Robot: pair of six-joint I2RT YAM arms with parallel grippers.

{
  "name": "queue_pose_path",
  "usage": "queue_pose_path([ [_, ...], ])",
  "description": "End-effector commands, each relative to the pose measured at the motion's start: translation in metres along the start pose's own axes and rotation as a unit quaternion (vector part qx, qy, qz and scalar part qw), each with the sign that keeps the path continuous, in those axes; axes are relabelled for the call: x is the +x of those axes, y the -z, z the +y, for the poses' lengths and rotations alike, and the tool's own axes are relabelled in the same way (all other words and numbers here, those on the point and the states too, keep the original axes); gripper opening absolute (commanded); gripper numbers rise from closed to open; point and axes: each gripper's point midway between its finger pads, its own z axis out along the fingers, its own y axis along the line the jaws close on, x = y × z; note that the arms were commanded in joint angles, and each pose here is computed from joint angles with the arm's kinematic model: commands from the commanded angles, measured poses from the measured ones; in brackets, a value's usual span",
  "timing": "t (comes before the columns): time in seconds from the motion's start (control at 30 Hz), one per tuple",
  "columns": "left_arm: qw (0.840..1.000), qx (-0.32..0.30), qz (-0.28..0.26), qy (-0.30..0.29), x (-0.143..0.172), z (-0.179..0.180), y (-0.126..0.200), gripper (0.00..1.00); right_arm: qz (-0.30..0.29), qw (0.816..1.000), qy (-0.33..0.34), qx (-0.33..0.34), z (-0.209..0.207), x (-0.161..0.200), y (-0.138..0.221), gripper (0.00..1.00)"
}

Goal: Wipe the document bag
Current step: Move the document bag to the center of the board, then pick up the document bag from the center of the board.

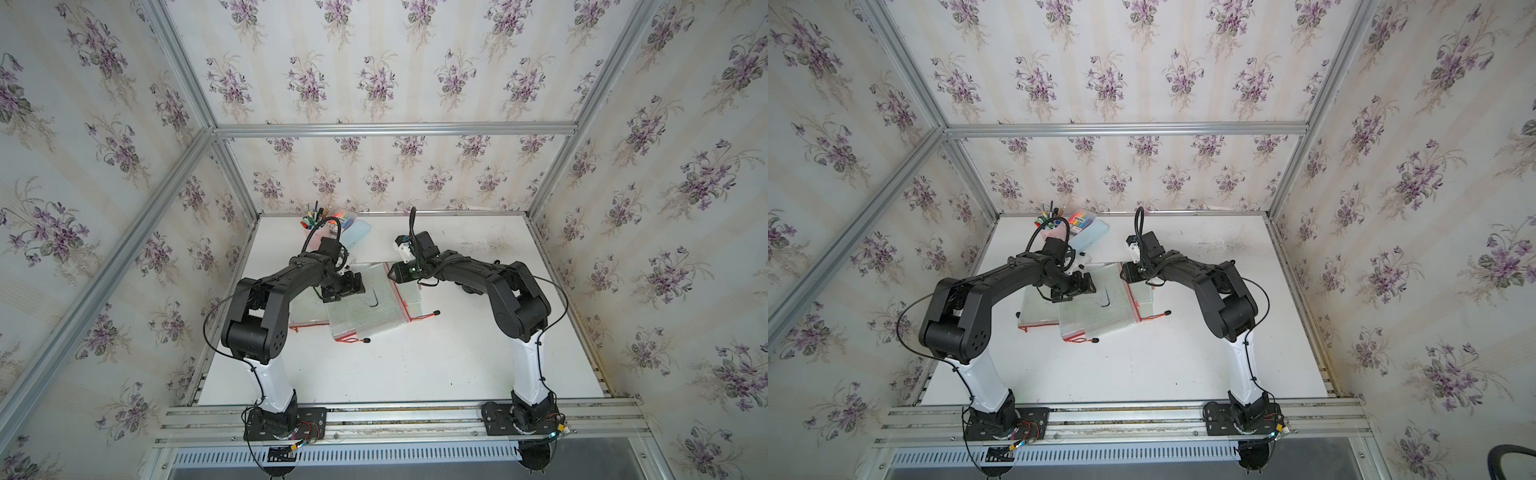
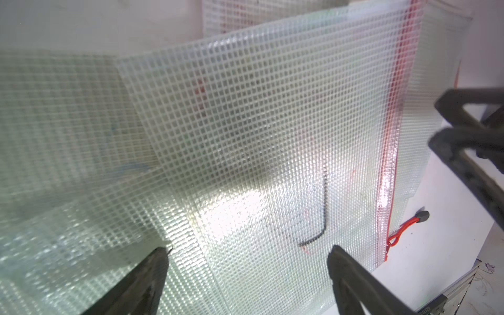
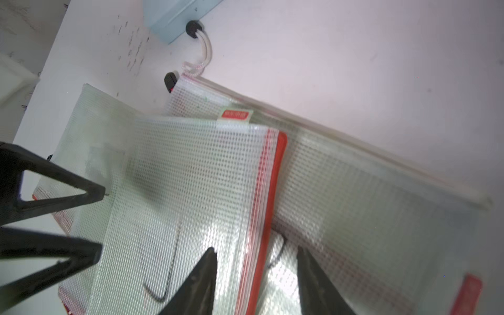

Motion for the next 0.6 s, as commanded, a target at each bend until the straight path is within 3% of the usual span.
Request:
queue_pose_path([
  [0.0, 1.000, 0.003, -0.007, -0.014, 0.000, -0.003, 0.009, 0.92, -0.013, 0.999, 0.032, -0.026, 0.007, -0.016, -0.012, 0.49],
  [0.2, 1.000, 0.008, -0.015, -0.015, -0.002, -0.006, 0.014, 0.92, 0.025, 0.999, 0.023, -0.034, -0.002, -0.008, -0.039, 0.49],
  [0.37, 1.000, 0.006, -0.018, -0.022, -0.003, -0.006, 0.013, 0.92, 0.024, 0.999, 0.002, -0.041, -0.003, -0.003, -0.046, 0.45],
  [0.57, 0.999, 0.008, -0.021, -0.023, -0.007, -0.007, 0.013, 0.92, 0.011, 0.999, -0.012, -0.035, -0.005, -0.005, -0.045, 0.29],
])
